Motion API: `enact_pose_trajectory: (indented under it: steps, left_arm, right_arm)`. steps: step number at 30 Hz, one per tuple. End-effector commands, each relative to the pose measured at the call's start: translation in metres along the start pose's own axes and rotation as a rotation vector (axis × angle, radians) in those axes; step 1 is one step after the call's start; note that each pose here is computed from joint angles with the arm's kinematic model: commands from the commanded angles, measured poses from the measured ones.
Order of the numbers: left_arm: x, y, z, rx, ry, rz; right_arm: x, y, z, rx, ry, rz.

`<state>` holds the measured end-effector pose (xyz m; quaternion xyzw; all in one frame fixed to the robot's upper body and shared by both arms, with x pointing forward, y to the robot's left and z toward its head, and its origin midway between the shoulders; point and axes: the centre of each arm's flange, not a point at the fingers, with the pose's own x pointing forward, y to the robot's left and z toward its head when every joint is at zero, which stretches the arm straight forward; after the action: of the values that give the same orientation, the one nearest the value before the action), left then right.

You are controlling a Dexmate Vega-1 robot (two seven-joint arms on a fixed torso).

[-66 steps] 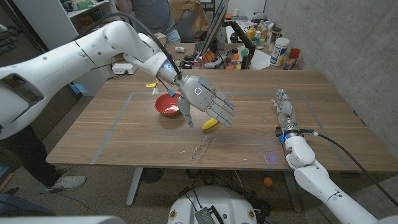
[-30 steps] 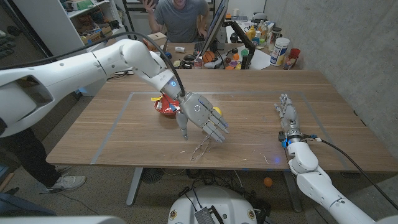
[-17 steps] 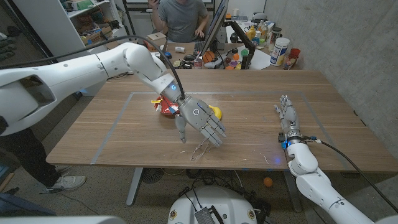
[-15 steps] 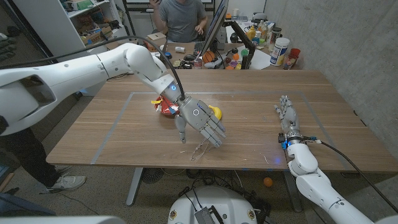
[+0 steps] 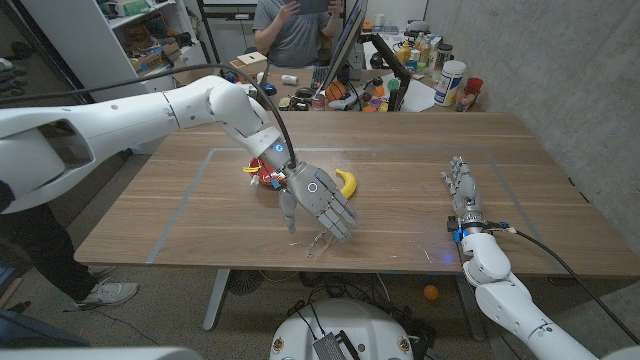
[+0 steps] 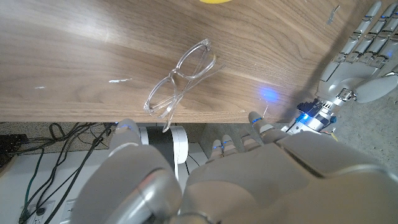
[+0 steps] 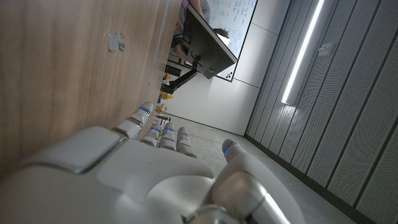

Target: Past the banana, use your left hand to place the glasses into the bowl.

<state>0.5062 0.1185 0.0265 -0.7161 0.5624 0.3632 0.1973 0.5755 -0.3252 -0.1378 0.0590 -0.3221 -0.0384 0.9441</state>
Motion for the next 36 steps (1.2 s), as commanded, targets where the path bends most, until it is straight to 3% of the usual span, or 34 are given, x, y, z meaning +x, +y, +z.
enact_pose_trajectory:
  steps: [1,5,13,36]
  left_arm:
    - [0.01,-0.012,0.006,0.016,-0.03,-0.023]
    - [0.012,-0.016,0.002,-0.011,-0.003,-0.034]
    - [0.016,-0.022,0.002,-0.002,-0.008,-0.044]
    - [0.035,-0.027,0.009,0.029,-0.076,-0.06]
  right_arm:
    - [-0.007,-0.005,-0.006,0.008,0.009,-0.016]
    - [-0.007,-0.006,-0.006,0.009,0.009,-0.016]
    - [-0.006,-0.005,-0.007,0.008,0.009,-0.01]
    - [-0.011,-0.01,-0.015,0.025,0.009,-0.023]
